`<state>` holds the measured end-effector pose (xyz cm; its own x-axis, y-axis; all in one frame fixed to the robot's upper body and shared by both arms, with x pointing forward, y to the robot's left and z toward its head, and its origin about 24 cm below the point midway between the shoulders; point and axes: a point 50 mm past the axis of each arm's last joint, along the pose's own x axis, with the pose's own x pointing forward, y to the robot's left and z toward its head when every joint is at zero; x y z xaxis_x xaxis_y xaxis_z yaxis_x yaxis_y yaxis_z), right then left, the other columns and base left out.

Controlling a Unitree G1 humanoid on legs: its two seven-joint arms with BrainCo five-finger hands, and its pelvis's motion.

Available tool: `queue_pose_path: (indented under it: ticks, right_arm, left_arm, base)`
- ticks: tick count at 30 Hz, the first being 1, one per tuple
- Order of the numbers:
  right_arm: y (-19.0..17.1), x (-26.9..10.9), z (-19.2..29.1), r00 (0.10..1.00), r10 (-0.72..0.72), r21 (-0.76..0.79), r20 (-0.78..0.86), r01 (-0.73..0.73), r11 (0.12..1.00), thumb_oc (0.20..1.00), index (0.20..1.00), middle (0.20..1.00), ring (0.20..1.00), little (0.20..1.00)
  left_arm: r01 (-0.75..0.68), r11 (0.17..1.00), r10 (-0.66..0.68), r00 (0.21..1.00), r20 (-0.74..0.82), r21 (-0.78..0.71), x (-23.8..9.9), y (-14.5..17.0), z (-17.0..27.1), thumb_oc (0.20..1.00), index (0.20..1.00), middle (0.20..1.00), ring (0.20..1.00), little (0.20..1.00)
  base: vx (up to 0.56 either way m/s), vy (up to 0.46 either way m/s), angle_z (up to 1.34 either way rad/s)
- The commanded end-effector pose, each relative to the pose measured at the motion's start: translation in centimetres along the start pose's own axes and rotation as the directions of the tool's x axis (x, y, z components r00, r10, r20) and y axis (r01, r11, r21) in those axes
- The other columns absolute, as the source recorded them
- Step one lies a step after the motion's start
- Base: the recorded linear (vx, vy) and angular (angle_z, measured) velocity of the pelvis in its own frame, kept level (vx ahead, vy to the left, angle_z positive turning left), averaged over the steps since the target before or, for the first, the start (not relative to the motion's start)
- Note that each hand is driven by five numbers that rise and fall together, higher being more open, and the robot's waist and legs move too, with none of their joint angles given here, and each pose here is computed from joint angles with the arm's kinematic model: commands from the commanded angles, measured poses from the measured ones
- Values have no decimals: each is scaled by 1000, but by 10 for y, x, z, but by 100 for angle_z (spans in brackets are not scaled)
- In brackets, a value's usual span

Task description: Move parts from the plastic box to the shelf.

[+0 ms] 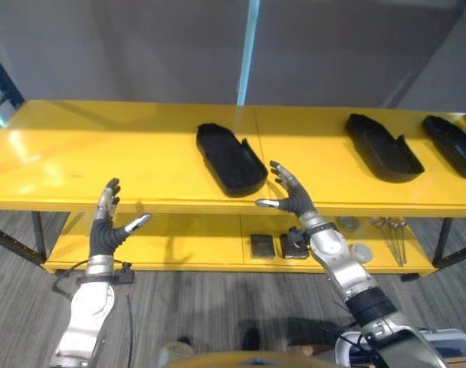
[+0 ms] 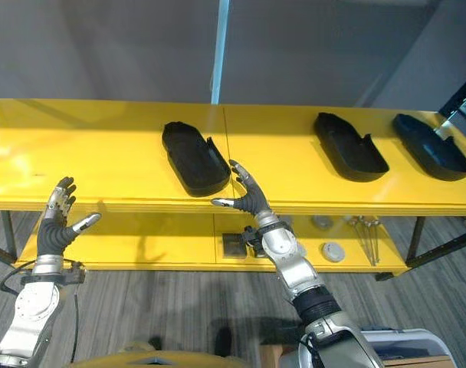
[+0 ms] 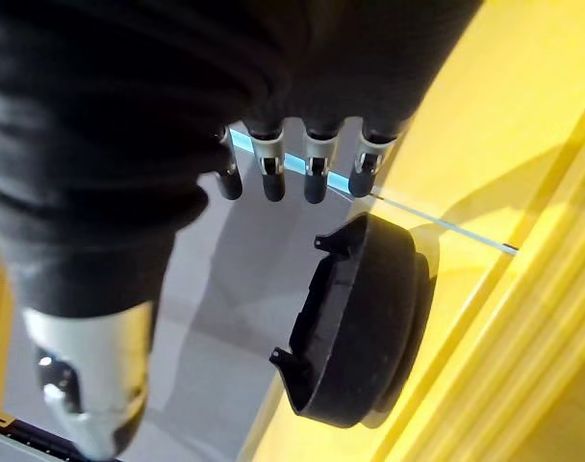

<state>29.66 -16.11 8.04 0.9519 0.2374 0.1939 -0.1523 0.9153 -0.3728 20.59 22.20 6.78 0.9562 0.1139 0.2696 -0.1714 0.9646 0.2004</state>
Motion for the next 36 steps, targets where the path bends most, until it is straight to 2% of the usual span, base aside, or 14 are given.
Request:
queue_pose_path:
  ticks: [1, 2, 3, 4, 5, 6, 7, 13, 16, 24, 27, 36]
  right_arm:
    - [-20, 17, 19, 991, -97, -85, 89, 104, 991, 705, 705, 705, 705, 705]
    - [-20, 17, 19, 991, -97, -85, 89, 105, 991, 699, 699, 699, 699, 699]
    - [-22, 18, 16, 991, -108, -95, 76, 115, 989, 454, 454, 454, 454, 454]
    - [-22, 19, 13, 991, -120, -103, 61, 126, 987, 413, 413, 413, 413, 413]
    - [-24, 20, 10, 990, -136, -114, 49, 141, 983, 247, 247, 247, 247, 247]
    - [-24, 20, 10, 990, -136, -114, 49, 141, 983, 247, 247, 247, 247, 247]
    - [-27, 19, 7, 986, -165, -133, 32, 168, 977, 200, 200, 200, 200, 200]
    - [-37, 13, -6, 965, -260, -154, -22, 254, 955, 200, 200, 200, 200, 200]
    - [-37, 16, -9, 967, -253, -138, -35, 246, 959, 200, 200, 200, 200, 200]
    - [-29, 29, 2, 990, -139, -123, 0, 138, 983, 200, 200, 200, 200, 200]
    - [-20, 46, 20, 997, -49, -127, 61, 57, 990, 200, 200, 200, 200, 200]
    - [-9, 66, 48, 988, 41, -140, 149, -20, 990, 200, 200, 200, 200, 200]
  left_arm:
    - [59, 998, -55, 987, 151, -25, 30, -1, 25, 1000, 1000, 1000, 1000, 1000]
    - [59, 998, -55, 987, 152, -25, 30, -1, 25, 1000, 1000, 1000, 1000, 1000]
    - [63, 997, -57, 986, 156, -33, 30, -2, 26, 1000, 1000, 1000, 1000, 1000]
    - [67, 997, -60, 985, 160, -41, 31, -2, 27, 1000, 1000, 1000, 1000, 1000]
    - [65, 997, -57, 985, 163, -41, 31, -2, 28, 1000, 1000, 1000, 1000, 1000]
    - [65, 997, -57, 985, 163, -41, 31, -2, 28, 1000, 1000, 1000, 1000, 1000]
    - [62, 997, -54, 985, 162, -48, 31, -2, 28, 1000, 1000, 1000, 1000, 1000]
    - [55, 998, -47, 986, 157, -44, 28, 0, 29, 1000, 1000, 1000, 1000, 1000]
    - [63, 996, -53, 986, 155, -61, 28, -2, 29, 1000, 1000, 1000, 1000, 1000]
    - [103, 991, -90, 985, 148, -87, 29, -10, 28, 1000, 1000, 1000, 1000, 1000]
    - [134, 983, -117, 983, 139, -123, 30, -17, 26, 1000, 1000, 1000, 1000, 1000]
    - [172, 976, -153, 977, 147, -133, 31, -26, 27, 1000, 1000, 1000, 1000, 1000]
  base:
    - [-2, -19, 23]
    - [-8, -13, 20]
    - [-12, -6, 4]
    - [0, 0, 0]
    - [0, 0, 0]
    - [0, 0, 0]
    - [0, 0, 0]
    - [7, 11, 8]
    - [0, 0, 0]
    - [4, -3, 0]
    - [9, -11, 0]
    - [4, -1, 1]
